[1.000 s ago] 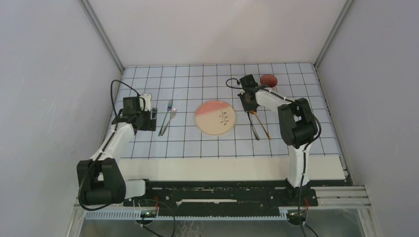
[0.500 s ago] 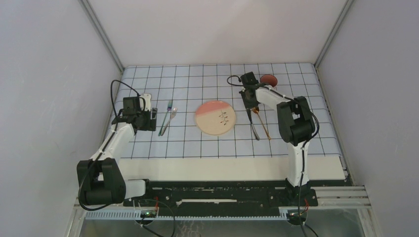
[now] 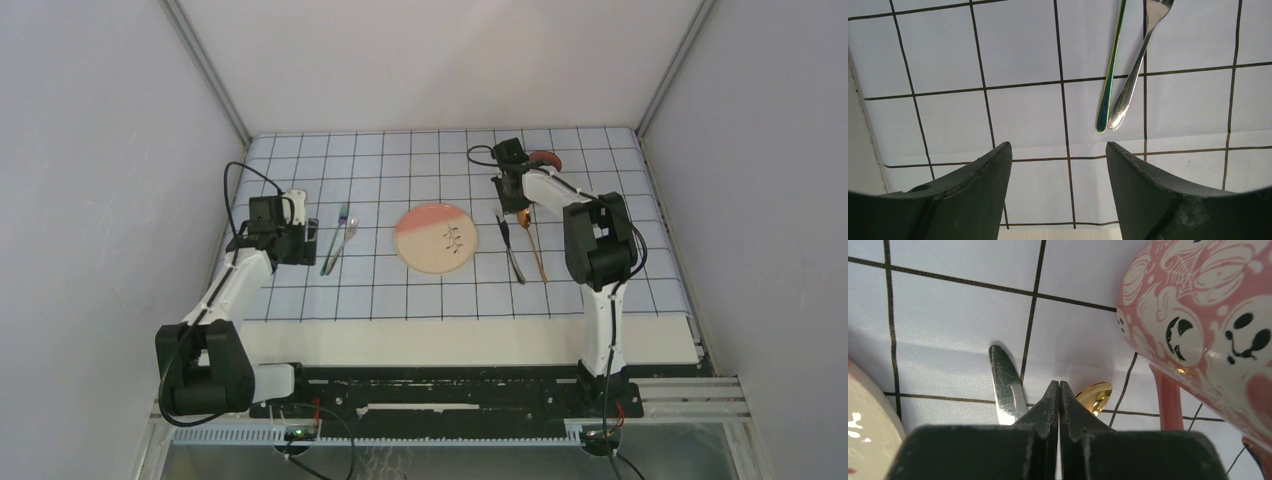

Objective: Set the dinner table for one person
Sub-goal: Adjust the spoon with the napkin, then move the cup to the napkin.

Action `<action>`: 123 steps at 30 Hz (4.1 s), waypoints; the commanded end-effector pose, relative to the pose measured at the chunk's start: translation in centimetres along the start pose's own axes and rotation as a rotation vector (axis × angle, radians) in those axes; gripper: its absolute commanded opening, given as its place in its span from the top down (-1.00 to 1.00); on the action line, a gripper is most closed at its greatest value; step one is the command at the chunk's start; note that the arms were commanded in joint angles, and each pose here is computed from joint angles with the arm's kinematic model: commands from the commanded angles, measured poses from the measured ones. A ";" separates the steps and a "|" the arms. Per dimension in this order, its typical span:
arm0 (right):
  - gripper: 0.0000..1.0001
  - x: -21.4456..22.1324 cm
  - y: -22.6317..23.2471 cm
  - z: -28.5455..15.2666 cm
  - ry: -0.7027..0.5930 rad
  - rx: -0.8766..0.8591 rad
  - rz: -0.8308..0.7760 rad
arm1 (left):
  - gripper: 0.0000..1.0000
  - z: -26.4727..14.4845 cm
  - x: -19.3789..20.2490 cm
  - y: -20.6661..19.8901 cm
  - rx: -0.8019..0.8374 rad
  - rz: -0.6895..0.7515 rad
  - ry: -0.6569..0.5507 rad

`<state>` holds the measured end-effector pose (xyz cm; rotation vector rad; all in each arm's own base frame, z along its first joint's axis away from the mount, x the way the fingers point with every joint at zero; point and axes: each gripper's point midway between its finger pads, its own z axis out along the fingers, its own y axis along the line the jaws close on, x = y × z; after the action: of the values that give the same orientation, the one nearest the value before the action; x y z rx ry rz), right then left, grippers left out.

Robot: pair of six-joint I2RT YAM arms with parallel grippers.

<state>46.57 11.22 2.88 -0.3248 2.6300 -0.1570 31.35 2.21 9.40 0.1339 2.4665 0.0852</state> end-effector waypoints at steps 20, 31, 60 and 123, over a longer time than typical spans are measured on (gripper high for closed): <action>0.72 -5.1 -3.5 -12.2 -0.269 -0.004 -0.045 | -0.48 -0.3 -0.6 0.0 0.006 0.014 -0.032; 0.33 -8.4 -6.6 -8.6 -0.218 0.053 -0.131 | -0.50 -0.5 -0.6 0.2 -0.005 0.014 -0.033; 1.00 -11.8 -11.2 -4.4 -0.232 0.211 -0.110 | -0.50 0.0 -0.1 0.6 -0.027 0.030 -0.013; 1.00 -16.6 -10.8 -5.7 -0.370 0.035 0.059 | -0.49 0.1 0.1 0.8 -0.039 0.028 -0.009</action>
<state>58.04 5.12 12.05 -0.2285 2.4189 -0.0702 31.32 2.74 9.13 0.1323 2.4776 0.1224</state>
